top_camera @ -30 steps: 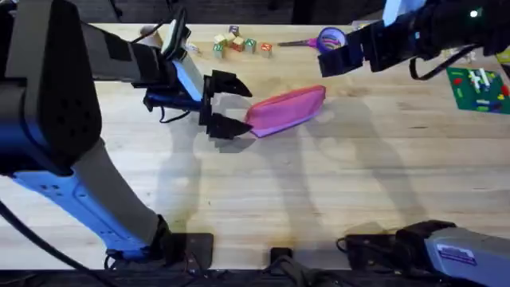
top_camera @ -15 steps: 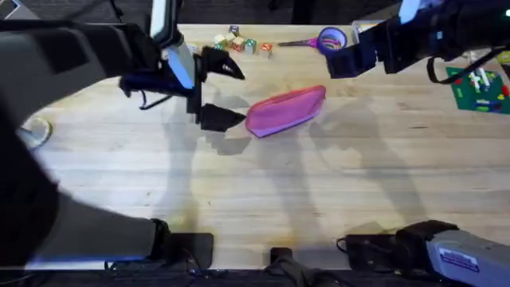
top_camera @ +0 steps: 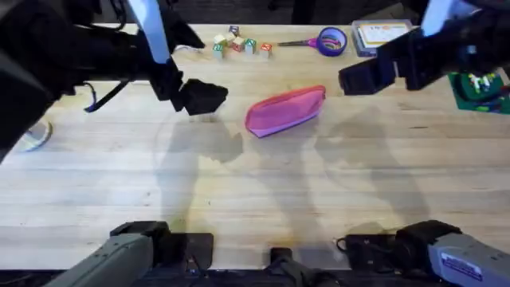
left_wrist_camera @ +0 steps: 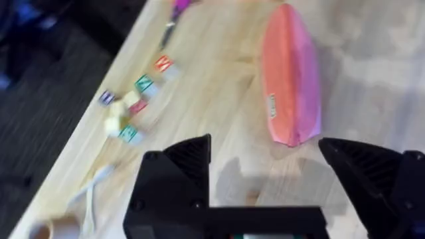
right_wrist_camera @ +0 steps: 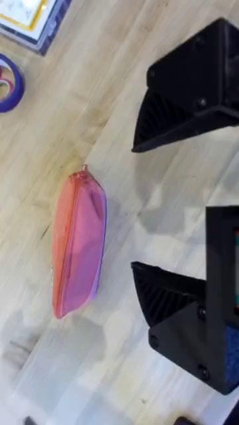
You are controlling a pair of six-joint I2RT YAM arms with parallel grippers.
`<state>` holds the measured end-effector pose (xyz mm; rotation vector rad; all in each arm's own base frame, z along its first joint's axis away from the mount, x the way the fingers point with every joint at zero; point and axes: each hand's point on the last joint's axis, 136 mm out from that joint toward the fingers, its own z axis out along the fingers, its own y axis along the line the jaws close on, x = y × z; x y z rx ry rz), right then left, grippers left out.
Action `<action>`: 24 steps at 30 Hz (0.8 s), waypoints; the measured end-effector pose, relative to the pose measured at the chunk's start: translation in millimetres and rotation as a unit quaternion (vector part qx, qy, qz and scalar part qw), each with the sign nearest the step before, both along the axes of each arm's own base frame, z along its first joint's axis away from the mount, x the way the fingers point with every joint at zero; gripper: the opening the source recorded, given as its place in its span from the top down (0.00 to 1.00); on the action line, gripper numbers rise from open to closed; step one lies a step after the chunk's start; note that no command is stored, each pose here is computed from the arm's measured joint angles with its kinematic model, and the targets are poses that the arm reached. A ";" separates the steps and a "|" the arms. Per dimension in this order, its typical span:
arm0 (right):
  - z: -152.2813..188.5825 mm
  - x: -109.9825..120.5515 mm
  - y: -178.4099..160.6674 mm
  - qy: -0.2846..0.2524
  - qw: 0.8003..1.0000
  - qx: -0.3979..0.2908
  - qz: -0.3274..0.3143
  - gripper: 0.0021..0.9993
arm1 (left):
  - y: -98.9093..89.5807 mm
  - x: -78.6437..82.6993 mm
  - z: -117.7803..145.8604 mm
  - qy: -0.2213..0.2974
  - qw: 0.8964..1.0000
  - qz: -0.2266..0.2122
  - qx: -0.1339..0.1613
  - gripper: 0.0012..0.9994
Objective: Unzip the bag, pick up the pens from the table one at a time and place them inside, then zip the bag closed.
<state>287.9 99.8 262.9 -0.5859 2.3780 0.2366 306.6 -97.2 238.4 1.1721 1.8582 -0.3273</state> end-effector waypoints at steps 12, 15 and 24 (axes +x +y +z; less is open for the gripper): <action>34.3 -23.2 -5.6 -0.059 0.998 0.014 0.000 0.00 | 23.2 -7.2 25.6 0.023 0.988 0.149 -0.036 0.00; 35.4 -24.1 -5.8 -0.062 0.998 0.014 0.000 0.00 | 23.8 -7.1 26.9 0.024 0.987 0.155 -0.040 0.00; 35.2 -24.3 -5.8 -0.061 0.998 0.014 0.001 0.00 | 24.6 -6.8 26.6 0.028 0.986 0.161 -0.043 0.00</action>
